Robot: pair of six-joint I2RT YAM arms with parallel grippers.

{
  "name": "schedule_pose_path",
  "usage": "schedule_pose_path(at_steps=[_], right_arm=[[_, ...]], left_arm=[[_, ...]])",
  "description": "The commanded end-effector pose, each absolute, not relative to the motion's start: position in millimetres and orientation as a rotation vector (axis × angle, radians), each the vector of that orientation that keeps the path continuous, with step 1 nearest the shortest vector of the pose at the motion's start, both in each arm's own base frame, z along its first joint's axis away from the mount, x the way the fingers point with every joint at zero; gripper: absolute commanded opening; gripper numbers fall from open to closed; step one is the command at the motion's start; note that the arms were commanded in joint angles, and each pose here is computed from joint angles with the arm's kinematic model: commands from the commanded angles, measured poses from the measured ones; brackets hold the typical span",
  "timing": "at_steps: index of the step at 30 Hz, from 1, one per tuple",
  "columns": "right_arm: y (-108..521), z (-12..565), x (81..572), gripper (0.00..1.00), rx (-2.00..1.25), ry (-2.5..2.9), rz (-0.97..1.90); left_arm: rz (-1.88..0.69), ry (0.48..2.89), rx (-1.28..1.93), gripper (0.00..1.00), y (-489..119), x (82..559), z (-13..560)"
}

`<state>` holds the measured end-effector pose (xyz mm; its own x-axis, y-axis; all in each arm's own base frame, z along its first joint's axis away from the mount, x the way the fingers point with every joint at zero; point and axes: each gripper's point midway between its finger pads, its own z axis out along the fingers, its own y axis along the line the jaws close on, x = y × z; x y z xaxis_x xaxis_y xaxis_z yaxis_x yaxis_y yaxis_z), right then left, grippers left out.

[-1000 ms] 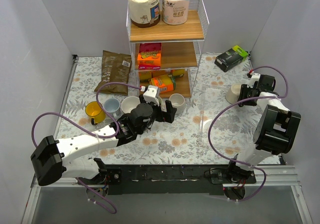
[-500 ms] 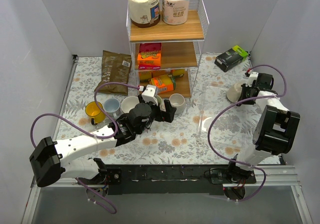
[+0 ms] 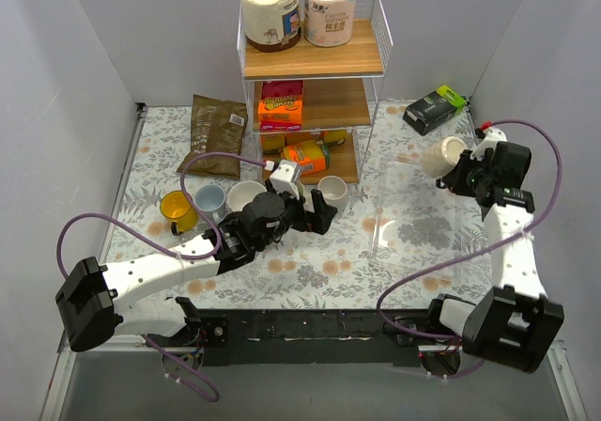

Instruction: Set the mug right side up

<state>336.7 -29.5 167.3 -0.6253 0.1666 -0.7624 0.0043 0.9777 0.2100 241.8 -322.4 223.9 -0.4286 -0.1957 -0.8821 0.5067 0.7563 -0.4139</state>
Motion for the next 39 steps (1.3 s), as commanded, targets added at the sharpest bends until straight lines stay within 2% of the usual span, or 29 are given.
schedule_pose_path(at_steps=[1, 9, 17, 35, 39], right_arm=[[6.5, 241.0, 323.6, 0.01, 0.076, 1.963, 0.414], [67.9, 305.0, 273.2, 0.01, 0.055, 1.753, 0.794], [108.6, 342.6, 242.5, 0.01, 0.01, 1.647, 1.07], [144.7, 407.8, 190.1, 0.01, -0.13, 1.436, 1.323], [147.3, 417.8, 179.2, 0.01, -0.163, 1.411, 1.333]], left_arm=[[-0.938, 1.813, 0.293, 0.98, -338.5, 229.7, 252.9], [-1.133, 1.726, 0.399, 0.98, -362.7, 209.1, 276.8], [-1.254, 1.619, 0.454, 0.98, -372.6, 196.0, 304.4], [-1.538, 1.35, 0.485, 0.98, -421.1, 189.8, 390.9], [-1.585, 1.314, 0.482, 0.92, -426.9, 188.5, 400.4]])
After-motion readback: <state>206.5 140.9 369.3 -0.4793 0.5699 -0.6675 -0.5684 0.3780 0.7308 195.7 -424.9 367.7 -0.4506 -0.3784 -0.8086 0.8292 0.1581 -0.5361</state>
